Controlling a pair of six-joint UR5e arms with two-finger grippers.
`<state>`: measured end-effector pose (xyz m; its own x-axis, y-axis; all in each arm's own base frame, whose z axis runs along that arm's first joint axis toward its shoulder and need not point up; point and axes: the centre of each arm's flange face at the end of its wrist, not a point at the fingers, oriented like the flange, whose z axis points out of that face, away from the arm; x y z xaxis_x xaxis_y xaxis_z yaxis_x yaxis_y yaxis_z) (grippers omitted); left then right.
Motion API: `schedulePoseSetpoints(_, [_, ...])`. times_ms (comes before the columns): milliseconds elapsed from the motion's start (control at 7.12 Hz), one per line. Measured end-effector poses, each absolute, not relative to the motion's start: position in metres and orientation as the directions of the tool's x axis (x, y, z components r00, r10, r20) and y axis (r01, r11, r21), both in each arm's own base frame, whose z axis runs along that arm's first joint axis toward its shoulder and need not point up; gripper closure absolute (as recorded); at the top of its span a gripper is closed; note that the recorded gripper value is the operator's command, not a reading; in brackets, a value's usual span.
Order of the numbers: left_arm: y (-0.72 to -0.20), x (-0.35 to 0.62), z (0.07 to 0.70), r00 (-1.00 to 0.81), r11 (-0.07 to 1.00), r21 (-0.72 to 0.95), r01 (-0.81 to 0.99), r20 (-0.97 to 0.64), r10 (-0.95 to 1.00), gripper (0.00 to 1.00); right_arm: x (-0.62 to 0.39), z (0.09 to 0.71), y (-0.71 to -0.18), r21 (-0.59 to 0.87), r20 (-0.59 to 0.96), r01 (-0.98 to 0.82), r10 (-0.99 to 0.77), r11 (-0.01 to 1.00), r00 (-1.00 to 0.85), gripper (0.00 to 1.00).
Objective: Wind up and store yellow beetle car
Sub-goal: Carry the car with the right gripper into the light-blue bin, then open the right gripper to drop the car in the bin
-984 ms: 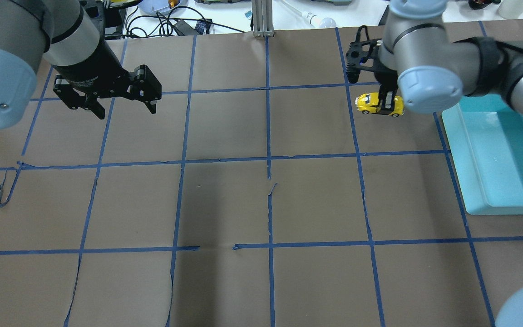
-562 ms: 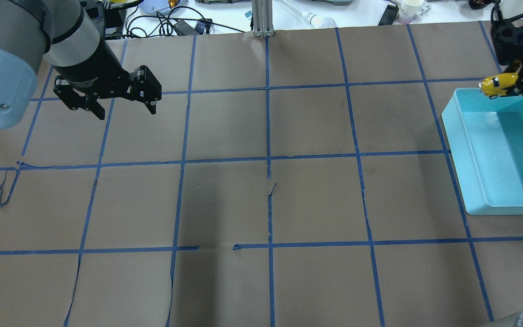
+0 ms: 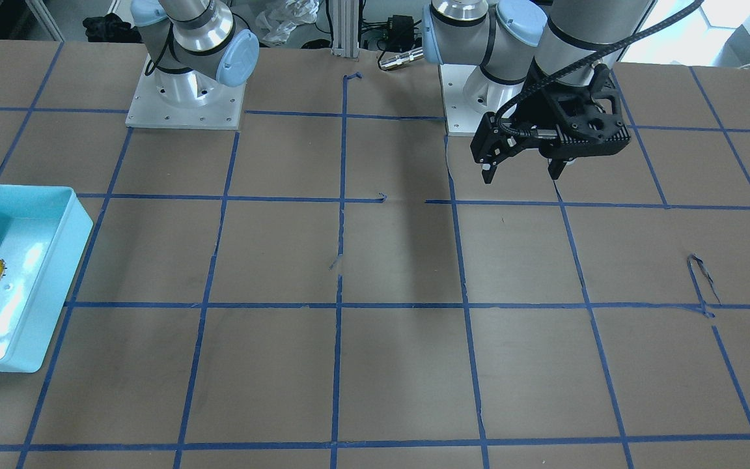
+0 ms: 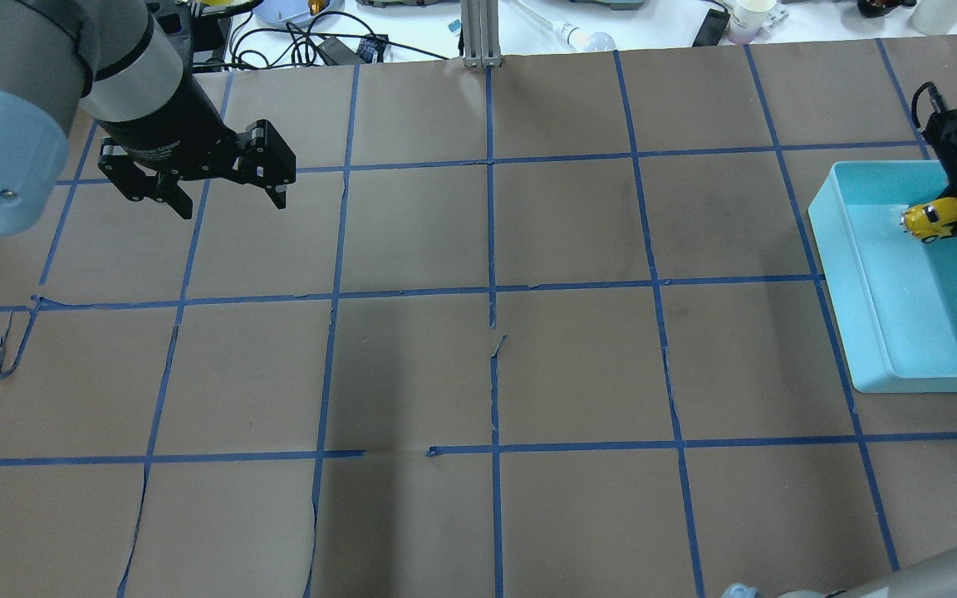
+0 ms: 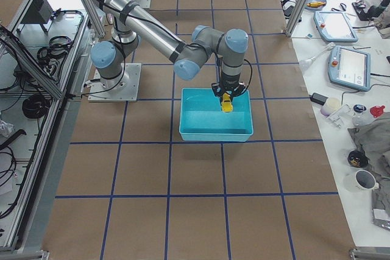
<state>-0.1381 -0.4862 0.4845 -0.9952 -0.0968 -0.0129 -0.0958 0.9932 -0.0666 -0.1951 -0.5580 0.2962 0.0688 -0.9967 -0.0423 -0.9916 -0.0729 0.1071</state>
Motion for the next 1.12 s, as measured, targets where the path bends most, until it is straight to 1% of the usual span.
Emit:
schedulePoseSetpoints(281, [-0.485, -0.138, 0.482, -0.995, 0.993, -0.063, -0.099, -0.012, -0.1, 0.0, -0.199, 0.27, -0.559, 0.101, -0.078, -0.992, -0.994, -0.078, 0.07, 1.0])
schedulePoseSetpoints(422, [-0.485, -0.138, 0.481, -0.995, 0.993, -0.061, -0.099, -0.012, -0.1, 0.0, -0.201, 0.259, -0.56, 0.101, -0.095, -0.992, -0.993, -0.078, 0.068, 0.86])
schedulePoseSetpoints(703, [-0.484, -0.139, 0.482, -0.995, 0.993, -0.065, -0.099, -0.012, -0.1, 0.0, -0.202, 0.242, -0.562, 0.09, -0.121, -0.993, -0.991, -0.071, 0.06, 0.38])
schedulePoseSetpoints(843, [-0.484, -0.139, 0.482, -0.995, 0.993, -0.068, -0.1, -0.011, -0.101, 0.0, -0.203, 0.237, -0.562, 0.087, -0.128, -0.994, -0.99, -0.064, 0.052, 0.19])
schedulePoseSetpoints(984, [-0.484, -0.139, 0.481, -0.995, 0.993, -0.068, -0.1, -0.011, -0.101, 0.0, -0.203, 0.235, -0.562, 0.086, -0.13, -0.994, -0.99, -0.059, 0.048, 0.03])
schedulePoseSetpoints(1124, [-0.485, -0.139, 0.481, -0.995, 0.993, -0.067, -0.098, -0.011, -0.099, 0.0, -0.203, 0.236, -0.562, 0.087, -0.129, -0.995, -0.991, -0.057, 0.046, 0.0])
